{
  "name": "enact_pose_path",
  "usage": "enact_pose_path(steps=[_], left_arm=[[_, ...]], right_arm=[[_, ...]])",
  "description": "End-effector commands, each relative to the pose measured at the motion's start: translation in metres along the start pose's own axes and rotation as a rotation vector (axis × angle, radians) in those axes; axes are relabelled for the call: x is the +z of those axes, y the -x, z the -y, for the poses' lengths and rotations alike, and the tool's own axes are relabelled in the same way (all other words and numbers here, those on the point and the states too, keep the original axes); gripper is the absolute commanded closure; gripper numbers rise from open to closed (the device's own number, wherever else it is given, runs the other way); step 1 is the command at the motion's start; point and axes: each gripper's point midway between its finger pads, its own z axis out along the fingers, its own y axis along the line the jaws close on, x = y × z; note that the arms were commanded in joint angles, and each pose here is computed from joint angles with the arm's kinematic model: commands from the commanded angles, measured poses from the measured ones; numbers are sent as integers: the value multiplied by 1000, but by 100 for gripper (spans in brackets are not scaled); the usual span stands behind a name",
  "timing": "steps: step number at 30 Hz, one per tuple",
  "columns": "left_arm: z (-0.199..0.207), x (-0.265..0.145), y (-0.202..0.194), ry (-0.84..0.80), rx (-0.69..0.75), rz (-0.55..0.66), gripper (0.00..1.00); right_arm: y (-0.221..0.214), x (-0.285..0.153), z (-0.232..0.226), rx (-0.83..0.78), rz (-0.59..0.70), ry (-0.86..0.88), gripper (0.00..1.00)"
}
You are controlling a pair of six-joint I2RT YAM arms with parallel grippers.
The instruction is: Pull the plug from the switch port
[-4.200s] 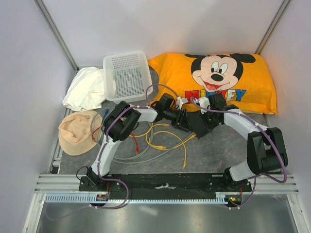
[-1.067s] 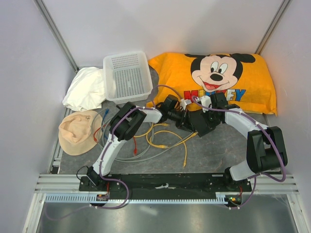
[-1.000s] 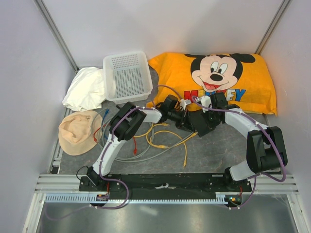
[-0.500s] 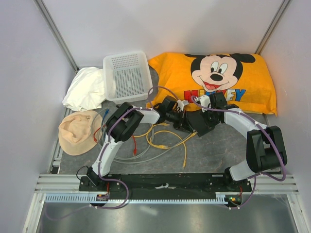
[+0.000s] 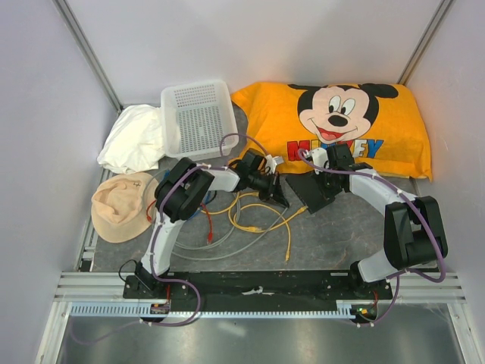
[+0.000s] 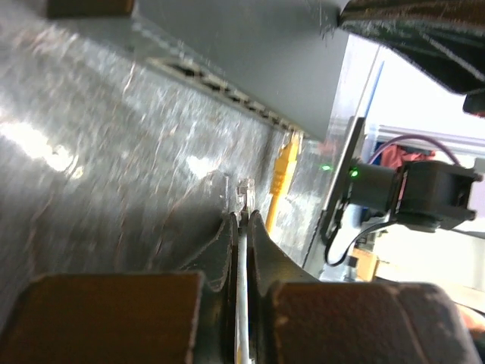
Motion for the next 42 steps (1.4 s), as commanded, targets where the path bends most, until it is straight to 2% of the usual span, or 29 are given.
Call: enact_pose_path(steps=[1, 2, 3, 5, 7, 8, 10, 12, 13, 15, 16, 20, 25, 27, 28, 34, 39, 41, 42], left_arm=[[-11, -29, -4, 95, 89, 9, 98], [-7, -38, 5, 87, 151, 28, 99], [-3, -48, 2, 102, 144, 13, 98], [15, -76, 18, 104, 229, 62, 99], [22, -98, 22, 118, 247, 78, 99], [30, -121, 35, 130, 302, 124, 98], [34, -148, 43, 168, 313, 151, 98], [36, -189, 63, 220, 374, 228, 98], [26, -213, 69, 268, 355, 259, 98], [29, -246, 83, 323, 421, 313, 99], [19, -270, 91, 381, 446, 350, 98], [9, -332, 109, 516, 468, 422, 98], [-25, -391, 125, 673, 397, 509, 98], [-29, -400, 126, 706, 379, 524, 98], [-34, -417, 124, 728, 339, 559, 98], [-34, -431, 104, 808, 245, 626, 99], [-47, -429, 70, 872, 198, 562, 98], [-51, -426, 49, 896, 212, 514, 98], [-45, -422, 45, 869, 269, 492, 99]], right_arm=[[-26, 11, -8, 32, -90, 29, 100], [-25, 11, -8, 35, -88, 31, 100], [-23, 10, -8, 39, -81, 30, 100], [-21, 8, -7, 35, -78, 27, 100], [-19, 5, -5, 27, -68, 17, 100], [-18, 4, -4, 27, -66, 11, 100], [-15, 3, -1, 27, -59, 1, 100], [-9, 0, 1, 27, -50, -2, 100], [-9, -1, 0, 28, -56, 2, 100], [-4, -2, -1, 29, -45, 10, 100], [-2, -3, -1, 35, -41, 12, 100], [13, -6, 1, 36, -19, 19, 100], [26, -11, 9, 2, -20, 6, 100], [30, -13, 12, -3, -19, 1, 100], [32, -14, 13, -4, -19, -4, 100], [34, -19, 11, -1, -12, 2, 100], [40, -22, 3, 51, 14, 36, 100], [47, -24, 0, 78, 24, 57, 100], [50, -24, -5, 89, 35, 84, 100]])
